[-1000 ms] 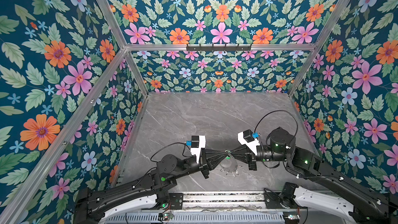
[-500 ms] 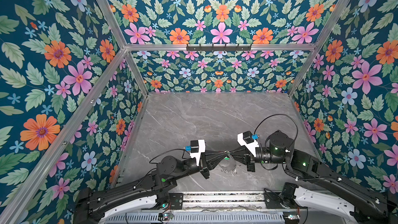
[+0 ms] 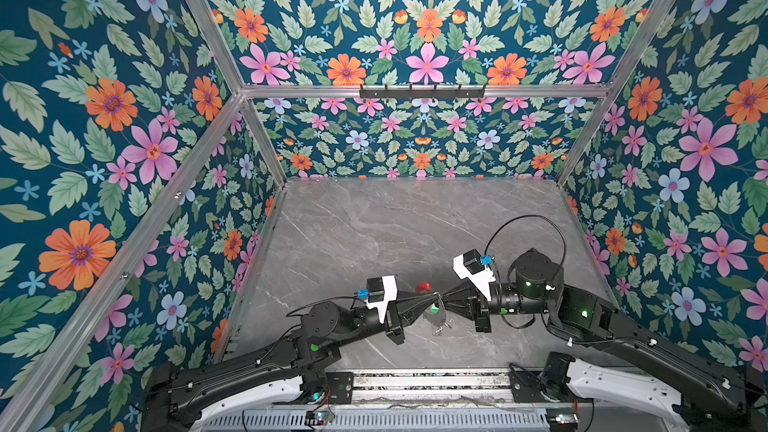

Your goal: Remove the keys from the keyring

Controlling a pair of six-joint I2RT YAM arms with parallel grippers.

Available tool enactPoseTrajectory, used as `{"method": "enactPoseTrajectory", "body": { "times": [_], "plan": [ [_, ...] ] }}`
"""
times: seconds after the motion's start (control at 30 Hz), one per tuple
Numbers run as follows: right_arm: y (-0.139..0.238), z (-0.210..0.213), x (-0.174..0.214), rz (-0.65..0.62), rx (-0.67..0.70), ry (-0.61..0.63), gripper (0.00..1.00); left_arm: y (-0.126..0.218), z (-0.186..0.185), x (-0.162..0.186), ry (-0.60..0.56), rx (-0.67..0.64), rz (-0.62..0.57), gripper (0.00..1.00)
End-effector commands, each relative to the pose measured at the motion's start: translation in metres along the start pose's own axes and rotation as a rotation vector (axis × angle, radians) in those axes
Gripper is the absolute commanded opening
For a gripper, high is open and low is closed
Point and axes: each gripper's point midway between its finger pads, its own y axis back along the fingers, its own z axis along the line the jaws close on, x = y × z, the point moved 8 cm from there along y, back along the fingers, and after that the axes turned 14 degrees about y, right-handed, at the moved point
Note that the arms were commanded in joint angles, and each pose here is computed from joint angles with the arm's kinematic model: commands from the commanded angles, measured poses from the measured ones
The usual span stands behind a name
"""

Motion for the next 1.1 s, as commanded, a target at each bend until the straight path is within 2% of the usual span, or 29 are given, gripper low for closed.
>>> {"method": "enactPoseTrajectory", "body": {
  "times": [0.0,0.17,0.2,0.27,0.3,0.37,0.43,0.6,0.73,0.9,1.07],
  "plan": [
    [0.004,0.000,0.002,0.037,0.024,-0.029,0.00,0.000,-0.013,-0.018,0.004,0.092,-0.073,0.00],
    [0.006,0.003,-0.004,0.042,0.005,-0.026,0.02,-0.001,-0.014,-0.016,0.035,0.109,-0.058,0.00],
    [0.007,0.003,-0.005,0.044,0.004,-0.025,0.08,-0.001,-0.014,-0.016,0.039,0.113,-0.057,0.00],
    [0.010,0.003,-0.006,0.047,0.019,-0.018,0.31,-0.001,-0.015,-0.016,0.042,0.121,-0.053,0.00],
    [0.013,0.004,-0.007,0.049,0.027,-0.013,0.38,-0.002,-0.016,-0.016,0.044,0.124,-0.049,0.00],
    [0.021,0.006,-0.009,0.057,0.047,0.007,0.45,-0.003,-0.015,-0.015,0.047,0.126,-0.037,0.00],
    [0.031,0.009,-0.014,0.045,0.073,0.030,0.48,-0.004,-0.016,-0.014,0.057,0.136,-0.029,0.00],
    [0.051,0.017,-0.037,-0.061,0.108,0.098,0.51,-0.004,-0.018,-0.013,0.065,0.161,-0.022,0.00],
    [0.046,0.015,-0.054,-0.149,0.100,0.119,0.51,-0.003,-0.018,-0.014,0.075,0.161,-0.037,0.00],
    [0.030,0.016,-0.056,-0.199,-0.005,0.106,0.47,0.000,-0.016,-0.014,0.084,0.138,-0.066,0.00],
    [0.026,0.017,-0.051,-0.238,-0.045,0.087,0.45,0.002,-0.014,-0.013,0.089,0.119,-0.071,0.00]
  ]
}}
